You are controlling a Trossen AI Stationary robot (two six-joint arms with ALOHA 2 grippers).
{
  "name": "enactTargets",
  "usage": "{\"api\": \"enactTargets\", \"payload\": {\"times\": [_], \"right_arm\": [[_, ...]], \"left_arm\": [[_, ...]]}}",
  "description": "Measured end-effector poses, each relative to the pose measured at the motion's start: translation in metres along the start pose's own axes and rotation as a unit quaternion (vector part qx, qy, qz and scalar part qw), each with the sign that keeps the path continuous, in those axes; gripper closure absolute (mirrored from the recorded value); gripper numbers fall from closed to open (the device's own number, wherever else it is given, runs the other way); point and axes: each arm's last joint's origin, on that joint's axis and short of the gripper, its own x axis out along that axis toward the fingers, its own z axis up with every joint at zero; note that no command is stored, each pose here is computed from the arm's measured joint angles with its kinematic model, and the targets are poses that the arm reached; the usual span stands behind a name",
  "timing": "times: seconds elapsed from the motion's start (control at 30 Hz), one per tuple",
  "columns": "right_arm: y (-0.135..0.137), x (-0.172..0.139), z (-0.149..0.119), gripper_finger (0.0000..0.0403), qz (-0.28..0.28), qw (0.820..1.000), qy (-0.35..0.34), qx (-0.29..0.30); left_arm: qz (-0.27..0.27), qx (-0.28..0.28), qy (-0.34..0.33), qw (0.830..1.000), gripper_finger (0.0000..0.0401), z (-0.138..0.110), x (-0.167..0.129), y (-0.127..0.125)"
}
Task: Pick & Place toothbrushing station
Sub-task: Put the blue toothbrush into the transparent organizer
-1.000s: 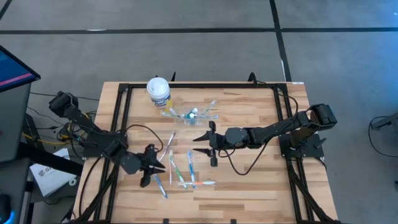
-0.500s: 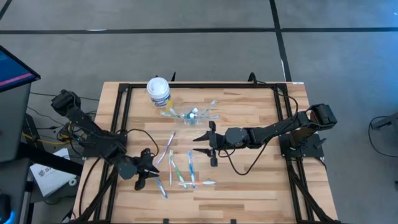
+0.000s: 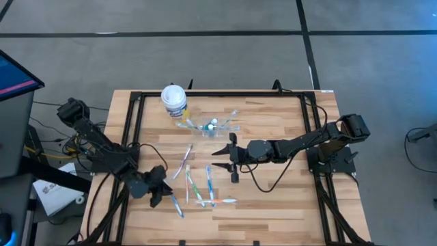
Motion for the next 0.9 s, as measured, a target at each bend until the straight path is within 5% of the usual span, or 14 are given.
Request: {"api": "enactTargets", "payload": {"times": [0.9], "right_arm": [[0.0002,-0.0001,-0.005,0.0244,0.001,1.0,0.025,0.005]], "left_arm": [[-0.024,-0.091,0.07,0.993,0.0325,-0.0106,-0.0032,-0.0042]]}}
